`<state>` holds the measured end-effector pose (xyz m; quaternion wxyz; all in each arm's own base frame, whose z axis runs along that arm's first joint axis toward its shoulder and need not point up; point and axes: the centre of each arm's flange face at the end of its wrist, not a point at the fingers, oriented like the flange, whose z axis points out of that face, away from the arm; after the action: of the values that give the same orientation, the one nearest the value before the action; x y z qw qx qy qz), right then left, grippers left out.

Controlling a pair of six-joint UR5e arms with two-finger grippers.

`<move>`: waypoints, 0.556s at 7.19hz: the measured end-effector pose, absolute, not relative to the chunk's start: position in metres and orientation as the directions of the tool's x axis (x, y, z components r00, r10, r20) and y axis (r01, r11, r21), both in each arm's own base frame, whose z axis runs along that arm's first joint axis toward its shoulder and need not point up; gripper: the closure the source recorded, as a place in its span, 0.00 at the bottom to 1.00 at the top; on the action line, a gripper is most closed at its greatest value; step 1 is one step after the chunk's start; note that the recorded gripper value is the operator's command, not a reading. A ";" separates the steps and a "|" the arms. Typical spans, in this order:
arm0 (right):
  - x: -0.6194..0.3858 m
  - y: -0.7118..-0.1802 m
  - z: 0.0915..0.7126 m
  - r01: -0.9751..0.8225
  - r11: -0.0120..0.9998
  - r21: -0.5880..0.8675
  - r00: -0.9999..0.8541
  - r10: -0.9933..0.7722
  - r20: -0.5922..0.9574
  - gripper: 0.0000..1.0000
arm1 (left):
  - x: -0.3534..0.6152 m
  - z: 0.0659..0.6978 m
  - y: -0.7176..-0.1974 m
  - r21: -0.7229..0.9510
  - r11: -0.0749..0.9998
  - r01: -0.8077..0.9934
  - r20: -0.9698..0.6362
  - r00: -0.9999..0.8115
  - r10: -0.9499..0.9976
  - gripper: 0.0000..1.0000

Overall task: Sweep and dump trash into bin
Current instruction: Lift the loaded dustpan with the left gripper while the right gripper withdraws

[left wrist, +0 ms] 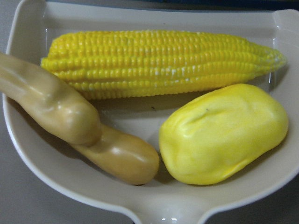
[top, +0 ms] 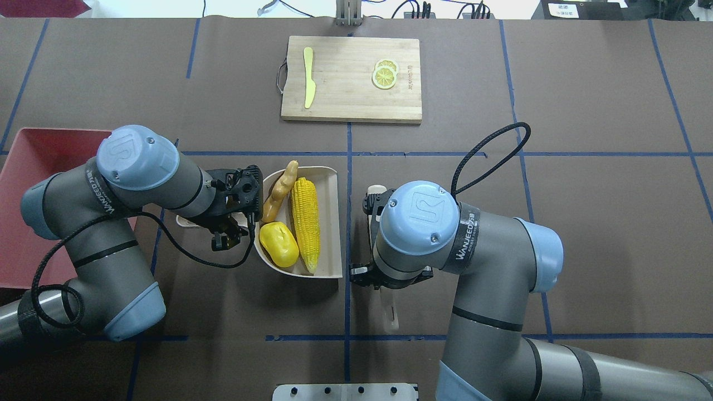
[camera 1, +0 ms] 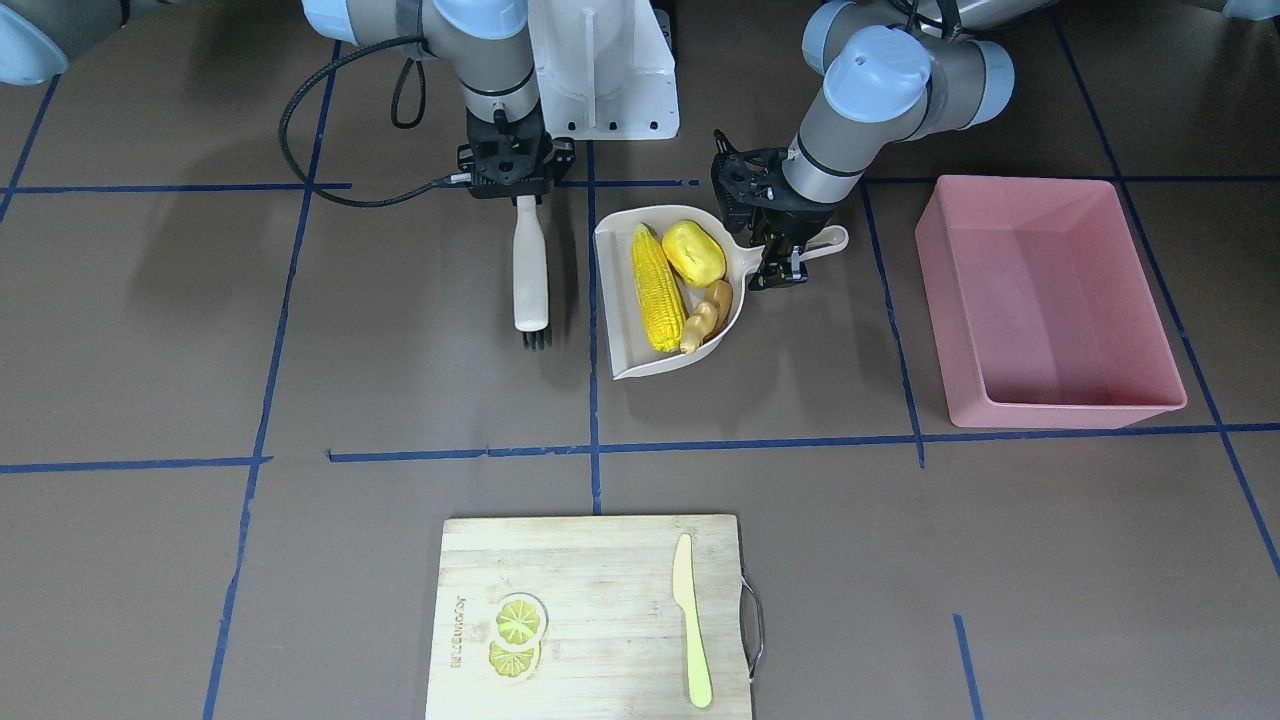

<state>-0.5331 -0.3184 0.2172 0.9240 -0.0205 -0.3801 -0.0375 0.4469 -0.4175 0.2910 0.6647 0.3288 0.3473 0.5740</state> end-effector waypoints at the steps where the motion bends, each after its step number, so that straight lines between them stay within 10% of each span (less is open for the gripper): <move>1: -0.532 -0.319 0.226 0.086 0.996 -0.012 0.718 -0.054 0.693 1.00 | 0.435 0.284 -0.422 0.846 0.147 -0.512 -0.106 0.109 0.988 1.00; 4: -0.529 -0.321 0.231 0.079 0.997 -0.006 0.723 -0.053 0.689 1.00 | 0.381 0.275 -0.446 0.864 0.207 -0.459 -0.158 0.144 0.977 1.00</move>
<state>-0.5290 -0.3215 0.2311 0.9279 -0.0176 -0.3707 -0.0357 0.3806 -0.4459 0.2747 0.6763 0.3385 0.3826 0.5307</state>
